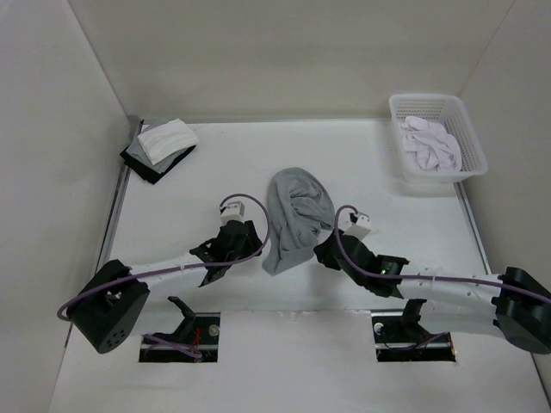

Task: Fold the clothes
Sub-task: Flatten the tank top out

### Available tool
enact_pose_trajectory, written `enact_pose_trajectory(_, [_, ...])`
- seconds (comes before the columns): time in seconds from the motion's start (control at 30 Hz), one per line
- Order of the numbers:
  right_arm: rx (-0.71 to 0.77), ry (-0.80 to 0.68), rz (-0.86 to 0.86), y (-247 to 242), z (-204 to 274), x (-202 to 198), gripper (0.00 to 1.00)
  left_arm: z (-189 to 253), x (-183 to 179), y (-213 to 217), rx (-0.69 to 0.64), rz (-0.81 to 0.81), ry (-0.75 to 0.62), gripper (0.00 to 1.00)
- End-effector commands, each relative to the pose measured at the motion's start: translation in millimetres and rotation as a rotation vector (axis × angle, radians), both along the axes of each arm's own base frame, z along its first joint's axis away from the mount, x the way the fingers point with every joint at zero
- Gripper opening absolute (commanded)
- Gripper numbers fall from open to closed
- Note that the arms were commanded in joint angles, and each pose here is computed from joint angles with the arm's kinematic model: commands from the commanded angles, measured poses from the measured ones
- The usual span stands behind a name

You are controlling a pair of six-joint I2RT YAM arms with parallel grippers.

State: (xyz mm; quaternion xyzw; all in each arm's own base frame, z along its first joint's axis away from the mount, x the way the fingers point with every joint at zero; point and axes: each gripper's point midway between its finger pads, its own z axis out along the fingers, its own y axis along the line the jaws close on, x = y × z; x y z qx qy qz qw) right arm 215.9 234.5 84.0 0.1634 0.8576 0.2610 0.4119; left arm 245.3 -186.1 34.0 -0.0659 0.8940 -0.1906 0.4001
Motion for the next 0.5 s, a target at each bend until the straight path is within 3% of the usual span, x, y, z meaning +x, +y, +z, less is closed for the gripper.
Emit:
enact_pose_trajectory(0.0, [-0.040,-0.024,0.200,32.6,21.1,-24.5,0.28,27.7,21.3,-23.1,-0.071,-0.018,-0.080,0.43])
enact_pose_trajectory(0.07, [-0.051,-0.040,0.343,68.2,33.3,-39.3,0.26,31.5,26.4,-20.0,-0.085,0.007,-0.089,0.41])
enact_pose_trajectory(0.13, [-0.089,-0.084,0.439,99.4,35.1,-42.7,0.31,37.4,31.1,-10.3,-0.107,0.052,-0.105,0.40])
enact_pose_trajectory(0.27, [-0.173,-0.086,0.516,136.5,15.8,-38.8,0.46,43.6,34.0,21.9,-0.165,0.161,-0.120,0.40])
enact_pose_trajectory(0.47, [-0.310,-0.107,0.577,170.6,-12.3,-27.3,0.50,59.4,30.8,65.6,-0.264,0.284,-0.161,0.40])
